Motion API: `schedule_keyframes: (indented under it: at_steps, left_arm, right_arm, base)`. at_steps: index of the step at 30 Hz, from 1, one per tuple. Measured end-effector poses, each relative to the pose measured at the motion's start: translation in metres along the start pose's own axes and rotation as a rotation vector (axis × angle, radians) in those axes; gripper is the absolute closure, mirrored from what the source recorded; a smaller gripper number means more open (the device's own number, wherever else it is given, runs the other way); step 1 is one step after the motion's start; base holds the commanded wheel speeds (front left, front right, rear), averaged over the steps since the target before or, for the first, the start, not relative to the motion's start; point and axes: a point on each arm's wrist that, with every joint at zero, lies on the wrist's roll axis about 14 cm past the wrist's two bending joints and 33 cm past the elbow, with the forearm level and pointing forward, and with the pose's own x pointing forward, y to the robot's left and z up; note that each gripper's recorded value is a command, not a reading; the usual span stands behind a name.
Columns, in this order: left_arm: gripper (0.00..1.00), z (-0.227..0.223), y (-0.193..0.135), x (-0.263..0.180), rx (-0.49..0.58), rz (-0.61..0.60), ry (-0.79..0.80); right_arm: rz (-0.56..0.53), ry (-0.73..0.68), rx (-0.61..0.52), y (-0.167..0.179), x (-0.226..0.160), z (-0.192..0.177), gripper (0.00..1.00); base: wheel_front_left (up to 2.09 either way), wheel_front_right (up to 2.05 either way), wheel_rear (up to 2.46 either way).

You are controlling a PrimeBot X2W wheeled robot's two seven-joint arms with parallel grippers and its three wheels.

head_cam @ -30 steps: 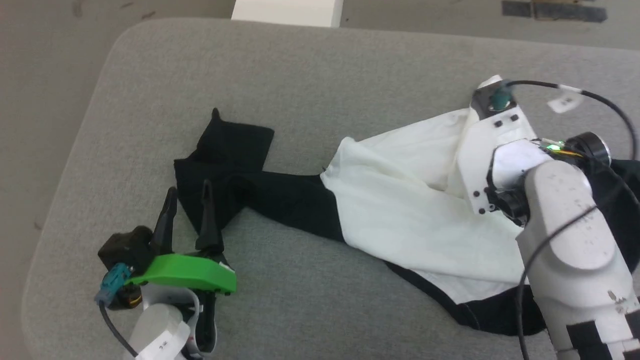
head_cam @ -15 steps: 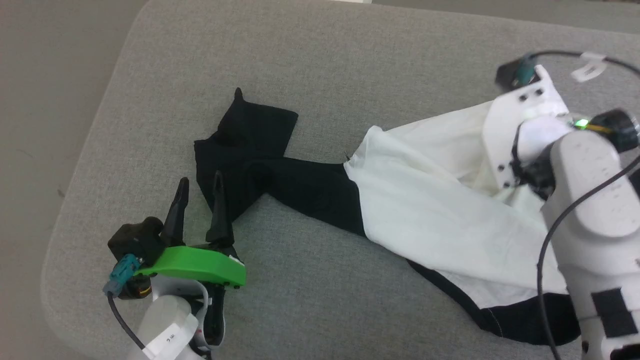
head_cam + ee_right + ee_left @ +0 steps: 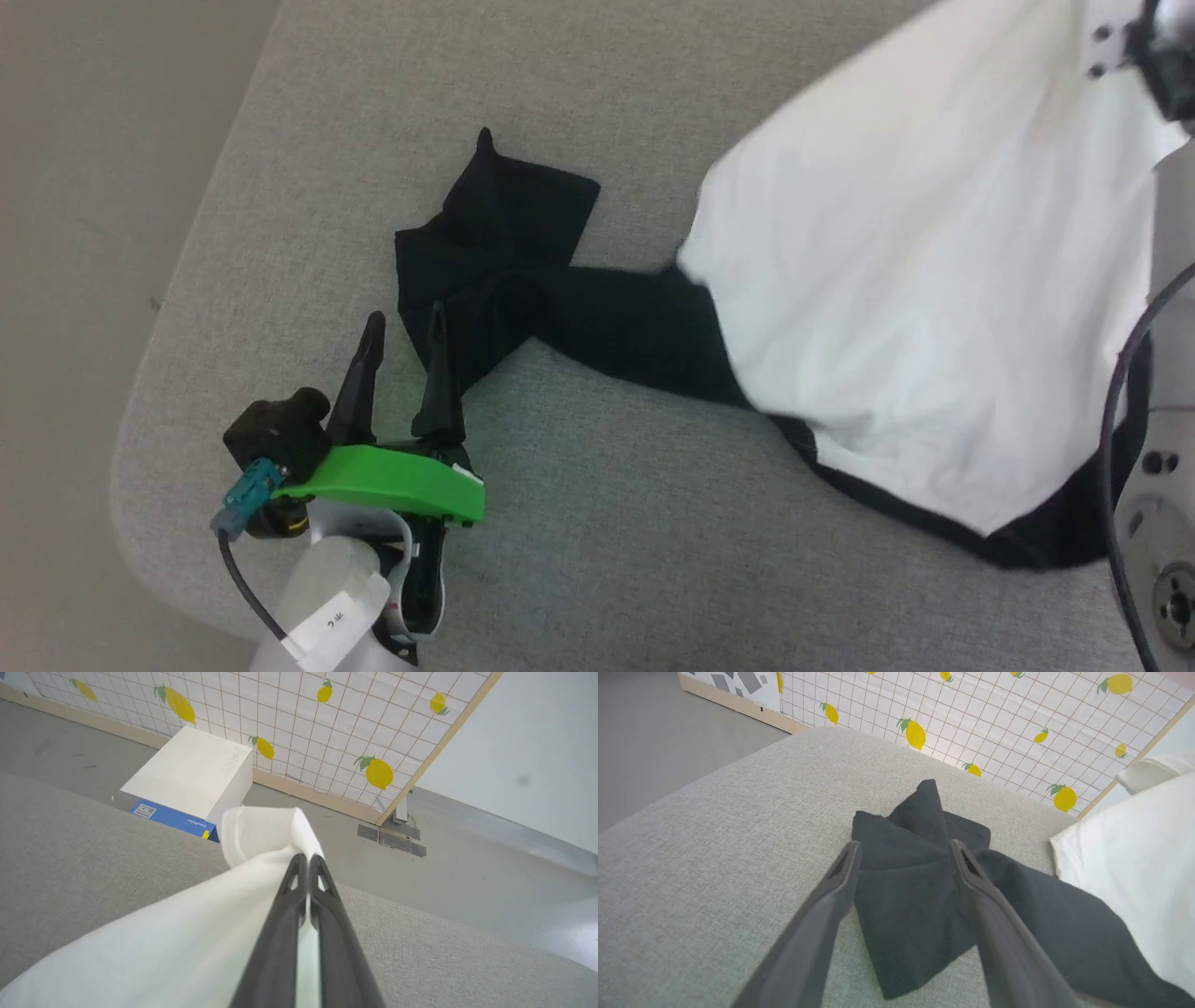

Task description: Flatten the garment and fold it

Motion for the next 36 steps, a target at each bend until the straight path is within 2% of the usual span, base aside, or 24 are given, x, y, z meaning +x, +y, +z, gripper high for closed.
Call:
schedule_keyframes:
  at_steps: [4, 6, 8, 10, 13, 17, 20, 25, 30, 36]
  left_arm:
    - [0.0, -0.003, 0.003, -0.001, 0.006, 0.012, 0.01]
    - [0.0, -0.003, 0.004, -0.001, 0.007, 0.017, 0.01]
    - [0.0, -0.003, 0.002, -0.001, 0.005, 0.011, 0.01]
    - [0.0, -0.001, -0.001, -0.001, 0.002, 0.004, 0.005]
    - [0.0, 0.001, -0.004, -0.002, -0.004, -0.007, -0.002]
    - [0.0, 0.007, -0.01, -0.004, -0.007, -0.024, -0.017]
    - [0.0, 0.009, -0.014, -0.007, -0.008, -0.038, -0.024]
    - [0.0, 0.011, -0.023, -0.013, -0.015, -0.066, -0.03]
    - [0.0, 0.013, -0.035, -0.018, -0.025, -0.102, -0.036]
    - [0.0, 0.016, -0.054, -0.021, -0.036, -0.157, -0.045]
  right_arm:
    - [-0.058, -0.069, 0.019, -0.017, 0.007, 0.012, 1.0]
    - [-0.068, -0.028, 0.034, -0.02, 0.009, 0.0, 0.0]
    - [-0.071, 0.003, 0.036, -0.02, 0.01, -0.009, 0.0]
    - [-0.073, -0.031, 0.062, -0.021, 0.006, -0.004, 0.0]
    - [-0.062, -0.13, 0.152, -0.025, -0.003, 0.012, 0.0]
    - [-0.04, -0.307, 0.202, -0.025, -0.023, 0.044, 0.0]
    - [-0.013, -0.394, 0.236, -0.019, -0.04, 0.047, 0.0]
    - [-0.016, -0.446, 0.298, -0.026, -0.071, 0.015, 0.0]
    - [-0.082, -0.429, 0.376, -0.052, -0.11, -0.038, 0.0]
    - [-0.161, -0.283, 0.423, -0.075, -0.159, -0.119, 0.0]
  base:
    - [0.0, 0.0, 0.0]
    - [0.0, 0.0, 0.0]
    - [0.0, 0.0, 0.0]
    - [0.0, 0.0, 0.0]
    - [0.0, 0.0, 0.0]
    - [0.0, 0.0, 0.0]
    - [0.0, 0.0, 0.0]
    - [0.0, 0.0, 0.0]
    - [0.0, 0.0, 0.0]
    - [0.0, 0.0, 0.0]
